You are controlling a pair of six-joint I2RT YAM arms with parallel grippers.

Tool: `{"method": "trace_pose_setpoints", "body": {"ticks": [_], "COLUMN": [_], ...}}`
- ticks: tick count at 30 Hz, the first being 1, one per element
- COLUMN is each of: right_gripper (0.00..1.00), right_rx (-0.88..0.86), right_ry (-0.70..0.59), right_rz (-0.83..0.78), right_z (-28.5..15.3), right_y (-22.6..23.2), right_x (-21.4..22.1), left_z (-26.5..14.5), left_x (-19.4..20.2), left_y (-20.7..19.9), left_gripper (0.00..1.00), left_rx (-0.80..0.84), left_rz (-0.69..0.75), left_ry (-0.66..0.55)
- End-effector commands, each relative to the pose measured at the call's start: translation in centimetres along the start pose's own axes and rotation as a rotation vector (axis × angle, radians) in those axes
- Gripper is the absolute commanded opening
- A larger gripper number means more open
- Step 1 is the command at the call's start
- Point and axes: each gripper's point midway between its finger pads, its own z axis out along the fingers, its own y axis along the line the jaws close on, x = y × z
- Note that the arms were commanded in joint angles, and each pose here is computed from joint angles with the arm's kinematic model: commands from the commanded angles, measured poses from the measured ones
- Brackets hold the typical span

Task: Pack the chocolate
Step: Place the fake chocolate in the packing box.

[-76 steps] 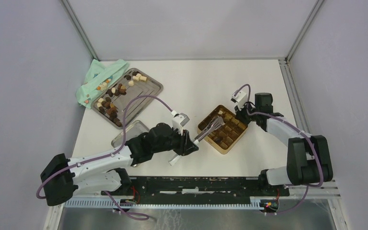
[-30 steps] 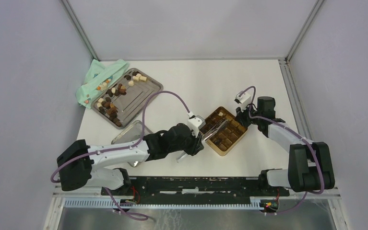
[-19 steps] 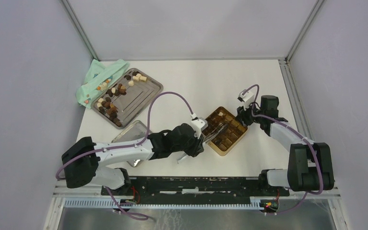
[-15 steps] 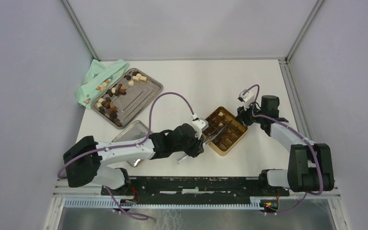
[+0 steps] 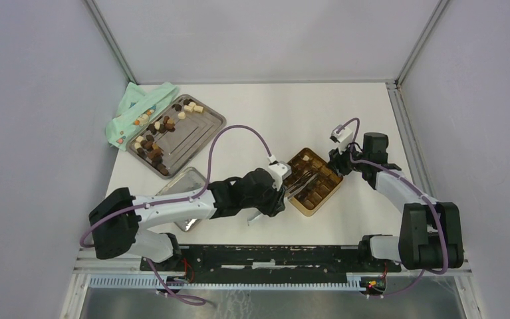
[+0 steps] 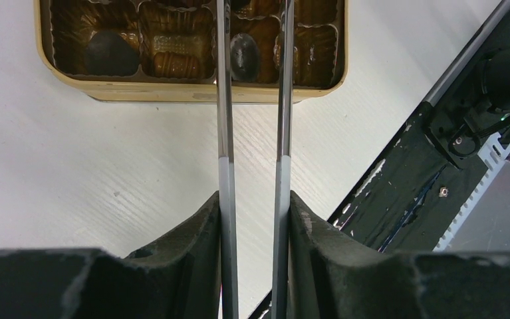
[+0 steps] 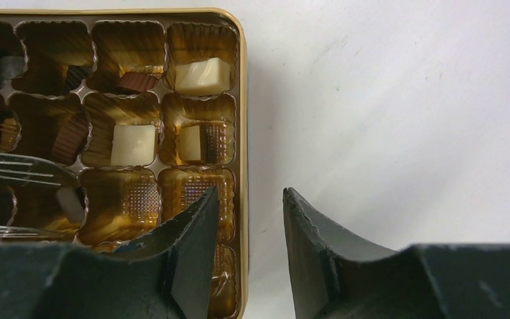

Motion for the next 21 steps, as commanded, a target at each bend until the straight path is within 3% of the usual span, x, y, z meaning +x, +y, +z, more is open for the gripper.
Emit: {"method": "trace_pose_setpoints", "body": {"ticks": [1,8,12,17,21], "right_gripper": [0.46,0.47,0.52,0.57,0.57], "right_rx": [0.009,-0.006,-0.016,-0.028,-0.048], "right_ry": [-0.065,-0.080,-0.090,-0.122,-0.158], "right_rz": [-0.060,-0.127,-0.212,-0.283,-0.308], "right_z": [-0.7,-1.5,-2.7,-4.0,-4.7], "right_y": [-0.6,-0.3,0.0,1.0,1.8], "right_x": [-2.7,-3.6,-4.4,-5.1,-6.0], "left_z": [-0.4,-3.5,-6.7,-10.9,-15.5], "left_x": [-3.1,-6.0,-7.5,-6.3,-5.7], "left_y": [-1.2,-1.2,0.6,6.8,12.8], "left_gripper": [0.42,0.35,0.34,0.34,0.34], "left_rx": [0.017,0.000,-0.098,-0.290,-0.434], "left_rz": [-0.043,-0.075,-0.088,-0.162,-0.293], "left_ry": [-0.080,-0.204,-0.231,-0.191,-0.249]}}
